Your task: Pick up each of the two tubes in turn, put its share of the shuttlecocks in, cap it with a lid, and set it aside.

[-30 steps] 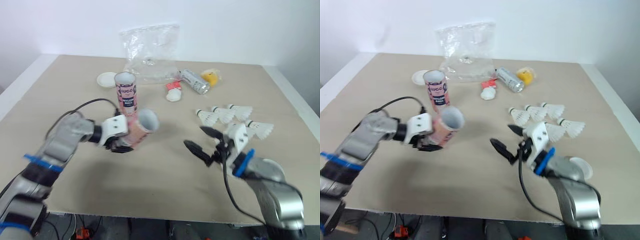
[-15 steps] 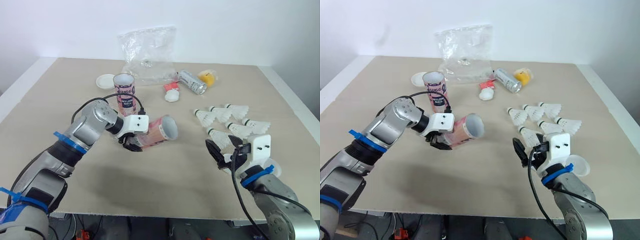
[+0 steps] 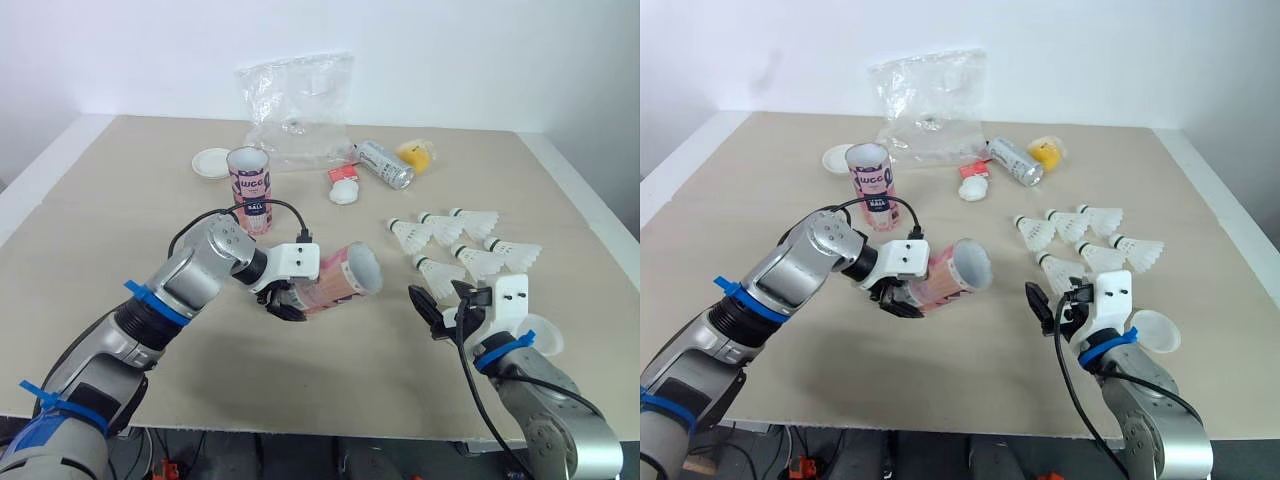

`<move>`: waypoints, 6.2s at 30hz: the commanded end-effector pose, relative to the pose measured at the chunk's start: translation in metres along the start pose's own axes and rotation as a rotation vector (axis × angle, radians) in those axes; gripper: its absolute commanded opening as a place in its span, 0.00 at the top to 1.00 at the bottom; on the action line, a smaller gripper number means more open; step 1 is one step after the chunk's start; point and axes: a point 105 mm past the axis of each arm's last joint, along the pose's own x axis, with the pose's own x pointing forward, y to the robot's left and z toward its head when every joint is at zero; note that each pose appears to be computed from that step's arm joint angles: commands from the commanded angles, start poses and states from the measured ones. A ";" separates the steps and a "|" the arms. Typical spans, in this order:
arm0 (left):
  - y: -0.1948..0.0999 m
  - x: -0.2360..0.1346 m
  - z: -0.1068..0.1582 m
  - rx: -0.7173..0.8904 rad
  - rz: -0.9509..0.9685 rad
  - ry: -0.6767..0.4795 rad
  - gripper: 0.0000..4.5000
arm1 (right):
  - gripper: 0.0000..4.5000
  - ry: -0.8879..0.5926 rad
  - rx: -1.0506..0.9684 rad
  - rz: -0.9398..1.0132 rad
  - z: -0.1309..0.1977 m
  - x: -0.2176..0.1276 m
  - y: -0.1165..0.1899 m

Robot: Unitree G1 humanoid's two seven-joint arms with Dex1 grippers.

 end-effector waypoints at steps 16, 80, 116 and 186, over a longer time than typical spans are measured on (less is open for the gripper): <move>-0.012 0.009 0.003 -0.020 0.006 -0.016 0.27 | 0.41 -0.027 -0.020 0.004 0.007 0.038 -0.013; -0.003 0.019 0.005 -0.059 -0.006 -0.047 0.27 | 0.01 -0.292 -0.811 0.869 0.147 -0.023 0.065; -0.007 0.009 -0.012 -0.109 0.059 0.005 0.27 | 0.01 -0.060 0.044 0.057 0.036 0.130 -0.010; -0.001 0.019 -0.002 -0.112 0.046 -0.048 0.27 | 0.02 -0.249 -0.894 0.935 0.145 -0.017 0.067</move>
